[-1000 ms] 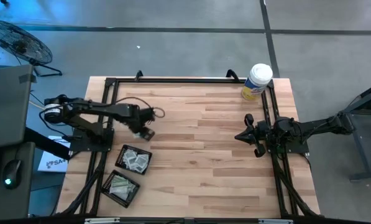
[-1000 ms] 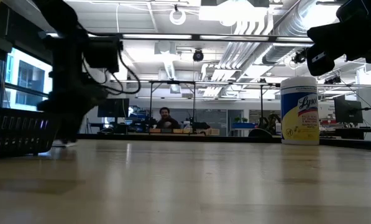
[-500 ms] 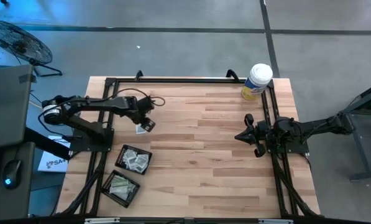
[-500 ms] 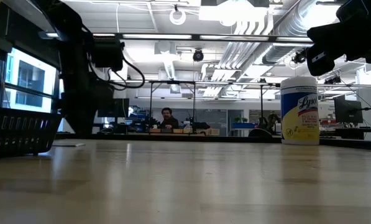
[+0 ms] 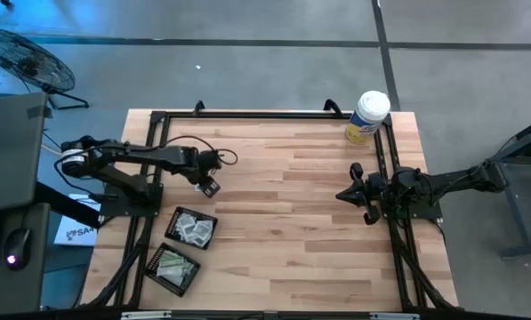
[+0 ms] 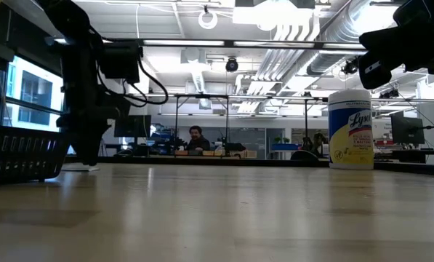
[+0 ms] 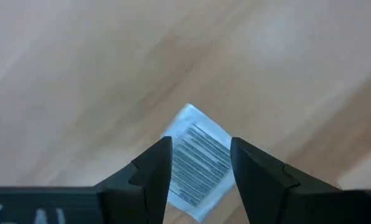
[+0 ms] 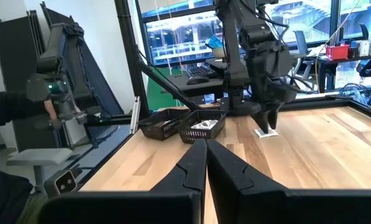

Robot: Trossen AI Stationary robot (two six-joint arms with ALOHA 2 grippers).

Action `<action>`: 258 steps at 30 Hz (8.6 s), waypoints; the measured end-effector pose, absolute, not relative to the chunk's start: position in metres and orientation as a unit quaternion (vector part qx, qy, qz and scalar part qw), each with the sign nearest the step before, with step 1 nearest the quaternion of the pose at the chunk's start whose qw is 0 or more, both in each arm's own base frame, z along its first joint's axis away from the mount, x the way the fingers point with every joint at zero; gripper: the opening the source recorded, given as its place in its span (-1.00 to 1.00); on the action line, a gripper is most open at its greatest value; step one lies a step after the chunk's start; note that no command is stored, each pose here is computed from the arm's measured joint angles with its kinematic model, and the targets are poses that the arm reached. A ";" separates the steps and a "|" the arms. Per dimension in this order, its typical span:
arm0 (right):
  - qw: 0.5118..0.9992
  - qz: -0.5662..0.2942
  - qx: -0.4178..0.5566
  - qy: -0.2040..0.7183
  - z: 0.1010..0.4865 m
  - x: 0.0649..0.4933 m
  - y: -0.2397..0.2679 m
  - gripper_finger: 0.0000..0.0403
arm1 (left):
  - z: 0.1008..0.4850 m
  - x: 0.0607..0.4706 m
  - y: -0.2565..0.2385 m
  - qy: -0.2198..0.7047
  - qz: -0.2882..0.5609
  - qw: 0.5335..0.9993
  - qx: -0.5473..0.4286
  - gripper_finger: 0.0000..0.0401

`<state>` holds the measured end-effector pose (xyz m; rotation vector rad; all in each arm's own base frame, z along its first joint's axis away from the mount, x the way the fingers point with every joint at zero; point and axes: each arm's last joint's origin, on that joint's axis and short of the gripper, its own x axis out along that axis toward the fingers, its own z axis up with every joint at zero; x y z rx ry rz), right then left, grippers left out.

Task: Pick & Place First Aid Supplies
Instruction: Put the towelette pack into the top black bin, then return To Home Position

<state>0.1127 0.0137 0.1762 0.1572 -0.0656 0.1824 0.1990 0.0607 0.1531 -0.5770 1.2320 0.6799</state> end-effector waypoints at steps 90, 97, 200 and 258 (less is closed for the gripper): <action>0.992 0.091 0.078 -0.032 0.176 0.113 0.014 -0.97 | 0.202 0.203 -0.098 0.624 0.100 0.752 -0.187 -0.96; 0.992 0.091 0.078 -0.032 0.176 0.113 0.014 -0.96 | 0.201 0.200 -0.094 0.644 0.128 0.720 -0.224 -0.54; 0.989 0.091 0.105 -0.047 0.179 0.113 0.002 -0.97 | 0.172 0.095 0.017 -0.018 0.139 0.990 -0.030 -0.10; 0.995 -0.078 0.052 -0.031 0.172 0.100 -0.010 -0.96 | 0.170 0.096 0.017 -0.011 0.135 0.990 -0.041 -0.10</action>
